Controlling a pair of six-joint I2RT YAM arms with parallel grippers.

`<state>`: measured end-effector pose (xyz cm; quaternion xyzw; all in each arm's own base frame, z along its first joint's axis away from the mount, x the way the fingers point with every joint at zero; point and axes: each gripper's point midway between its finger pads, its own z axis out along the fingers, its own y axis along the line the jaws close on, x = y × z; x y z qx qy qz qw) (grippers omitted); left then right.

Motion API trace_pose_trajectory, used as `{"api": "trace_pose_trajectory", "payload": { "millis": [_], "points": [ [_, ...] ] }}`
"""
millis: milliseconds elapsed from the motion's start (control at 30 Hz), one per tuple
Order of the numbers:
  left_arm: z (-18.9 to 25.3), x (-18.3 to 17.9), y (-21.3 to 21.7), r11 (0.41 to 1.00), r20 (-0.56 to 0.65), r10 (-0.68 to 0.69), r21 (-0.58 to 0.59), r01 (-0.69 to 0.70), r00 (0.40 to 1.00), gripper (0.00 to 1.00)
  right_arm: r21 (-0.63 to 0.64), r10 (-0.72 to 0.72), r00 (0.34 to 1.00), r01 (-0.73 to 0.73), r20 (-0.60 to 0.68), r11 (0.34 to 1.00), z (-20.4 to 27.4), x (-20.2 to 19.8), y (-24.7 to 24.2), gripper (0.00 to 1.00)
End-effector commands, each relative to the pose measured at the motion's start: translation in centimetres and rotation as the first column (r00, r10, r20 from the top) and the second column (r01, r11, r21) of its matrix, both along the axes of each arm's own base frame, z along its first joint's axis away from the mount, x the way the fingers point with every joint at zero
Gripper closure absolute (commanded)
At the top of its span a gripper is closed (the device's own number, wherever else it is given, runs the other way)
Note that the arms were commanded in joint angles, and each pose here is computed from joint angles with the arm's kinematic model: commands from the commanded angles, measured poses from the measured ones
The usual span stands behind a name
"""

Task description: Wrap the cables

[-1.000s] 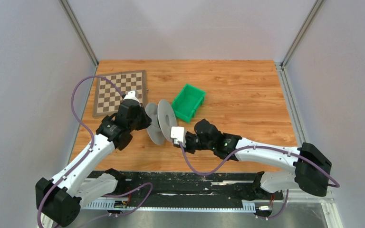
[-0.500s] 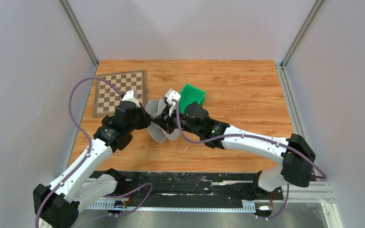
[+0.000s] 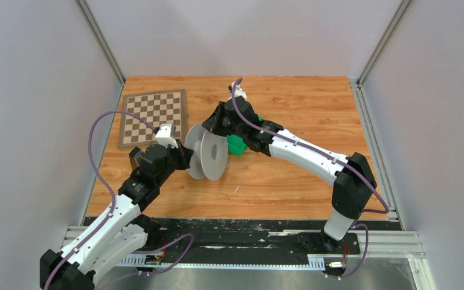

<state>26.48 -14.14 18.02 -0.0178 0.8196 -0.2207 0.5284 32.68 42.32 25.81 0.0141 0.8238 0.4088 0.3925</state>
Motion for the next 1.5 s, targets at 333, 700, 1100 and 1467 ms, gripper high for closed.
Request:
{"api": "trace_pose_trajectory", "payload": {
  "millis": [333,700,1100,1467],
  "points": [
    [10.2,-0.1,-1.1,0.995,0.540,-0.101,0.041,0.094,0.836,1.00,0.133,-0.051,0.862,0.136,-0.505,0.982,-3.4,0.4,-3.2,1.00],
    [12.8,-2.5,-2.1,0.969,0.697,-0.248,0.170,0.181,0.673,1.00,0.254,0.220,0.632,-0.038,-0.743,0.967,-6.1,-4.6,-2.0,1.00],
    [13.4,-3.6,-1.0,0.954,0.760,-0.291,0.277,0.115,0.581,1.00,0.223,0.190,0.532,-0.003,-0.825,0.975,-8.1,-7.0,-3.5,1.00],
    [11.0,-4.1,-0.9,0.932,0.697,-0.347,0.334,0.144,0.628,1.00,0.141,0.095,0.481,0.061,-0.872,0.988,-10.5,-8.1,-5.2,1.00]
  ]
}}
